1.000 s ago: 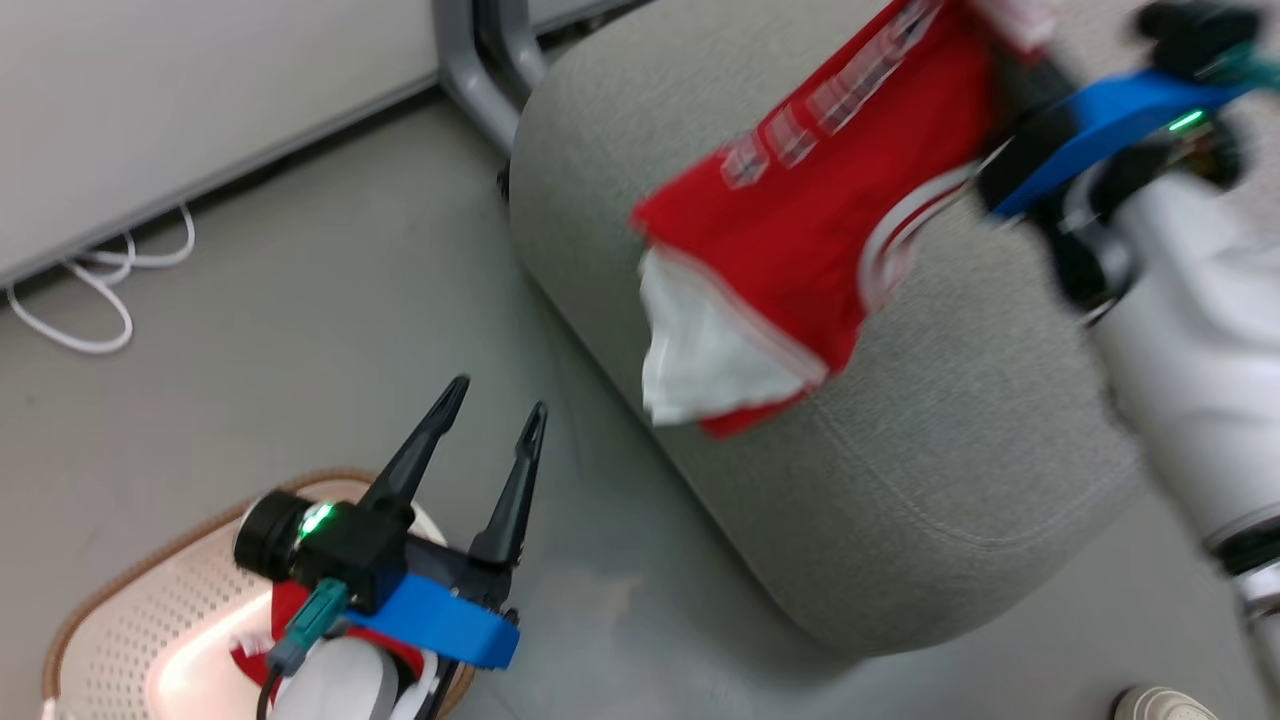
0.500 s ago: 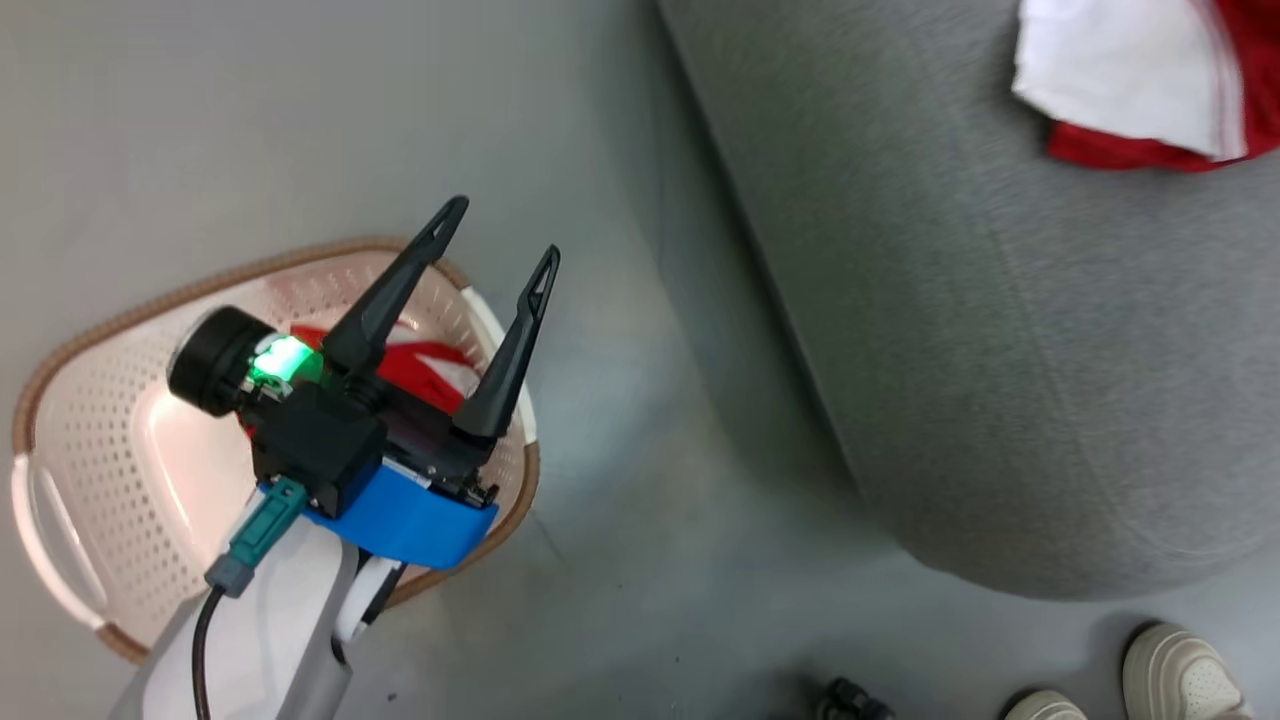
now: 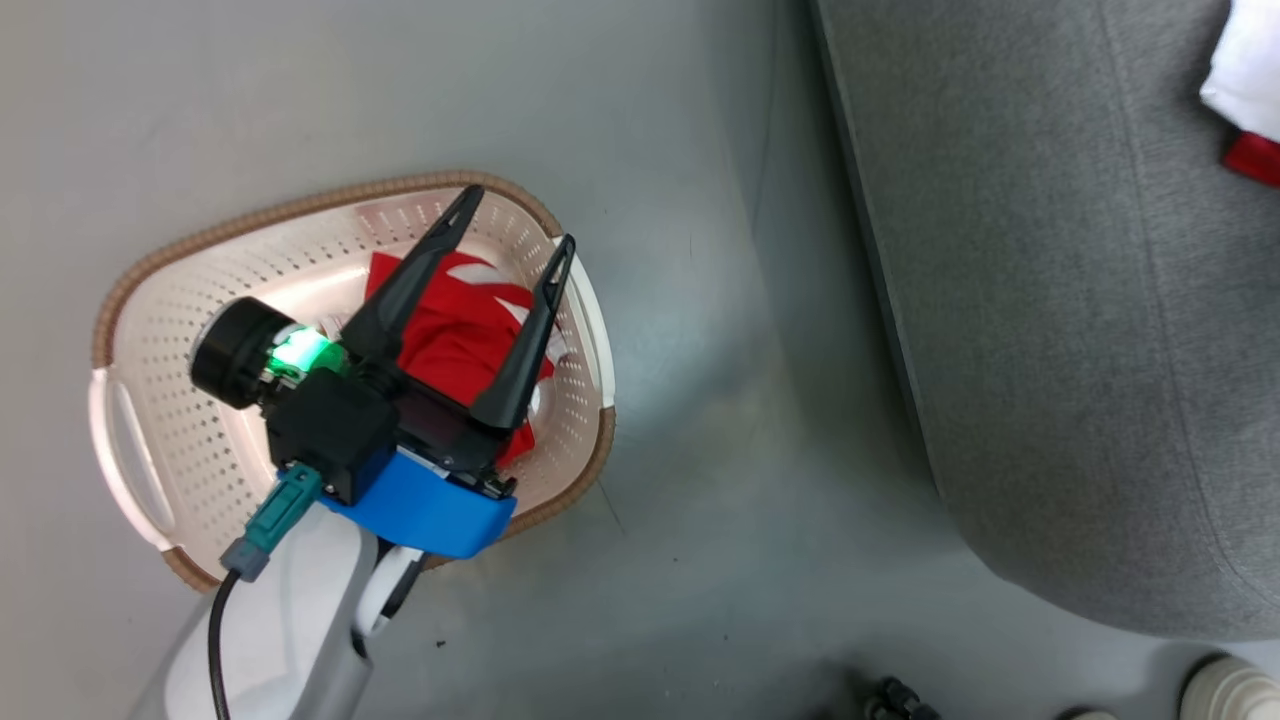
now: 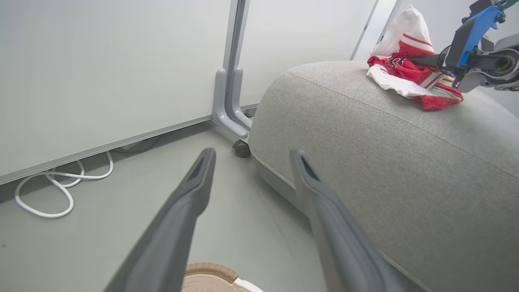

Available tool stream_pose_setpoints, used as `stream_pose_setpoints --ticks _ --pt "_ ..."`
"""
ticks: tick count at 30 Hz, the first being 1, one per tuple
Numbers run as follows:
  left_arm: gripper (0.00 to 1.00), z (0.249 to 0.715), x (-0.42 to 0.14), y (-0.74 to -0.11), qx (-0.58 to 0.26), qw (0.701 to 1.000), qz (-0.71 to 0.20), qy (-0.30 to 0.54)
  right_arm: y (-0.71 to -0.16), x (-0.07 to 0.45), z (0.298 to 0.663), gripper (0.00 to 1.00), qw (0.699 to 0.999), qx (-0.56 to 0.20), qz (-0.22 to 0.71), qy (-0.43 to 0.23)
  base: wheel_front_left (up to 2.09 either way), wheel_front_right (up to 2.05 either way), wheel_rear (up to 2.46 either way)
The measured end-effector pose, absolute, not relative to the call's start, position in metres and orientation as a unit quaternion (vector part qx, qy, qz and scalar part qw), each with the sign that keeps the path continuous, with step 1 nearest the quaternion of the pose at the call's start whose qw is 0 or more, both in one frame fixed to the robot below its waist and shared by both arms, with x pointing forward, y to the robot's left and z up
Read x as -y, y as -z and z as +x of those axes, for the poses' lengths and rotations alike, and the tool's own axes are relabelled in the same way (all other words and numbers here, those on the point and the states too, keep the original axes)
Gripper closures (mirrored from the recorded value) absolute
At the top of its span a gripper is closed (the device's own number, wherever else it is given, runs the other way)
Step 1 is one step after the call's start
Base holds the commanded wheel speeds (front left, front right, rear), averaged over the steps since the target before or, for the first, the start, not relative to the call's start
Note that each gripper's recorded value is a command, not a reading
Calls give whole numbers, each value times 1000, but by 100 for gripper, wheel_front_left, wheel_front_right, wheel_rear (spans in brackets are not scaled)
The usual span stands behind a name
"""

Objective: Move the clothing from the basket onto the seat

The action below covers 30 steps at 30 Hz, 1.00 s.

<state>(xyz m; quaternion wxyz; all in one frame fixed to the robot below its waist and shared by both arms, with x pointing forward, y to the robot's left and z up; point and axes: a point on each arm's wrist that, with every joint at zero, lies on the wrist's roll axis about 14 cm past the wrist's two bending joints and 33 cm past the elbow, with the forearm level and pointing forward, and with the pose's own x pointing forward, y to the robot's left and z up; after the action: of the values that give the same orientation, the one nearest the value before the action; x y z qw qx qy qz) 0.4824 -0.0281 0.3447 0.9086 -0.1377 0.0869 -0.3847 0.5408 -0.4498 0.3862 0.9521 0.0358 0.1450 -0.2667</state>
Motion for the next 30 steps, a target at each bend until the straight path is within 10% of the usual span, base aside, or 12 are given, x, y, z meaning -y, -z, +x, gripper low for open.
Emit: stream_pose_setpoints --ticks 30 --pt "0 363 -90 -483 -14 976 -145 164 -518 241 411 0 1000 11 6 -22 0 0 0"
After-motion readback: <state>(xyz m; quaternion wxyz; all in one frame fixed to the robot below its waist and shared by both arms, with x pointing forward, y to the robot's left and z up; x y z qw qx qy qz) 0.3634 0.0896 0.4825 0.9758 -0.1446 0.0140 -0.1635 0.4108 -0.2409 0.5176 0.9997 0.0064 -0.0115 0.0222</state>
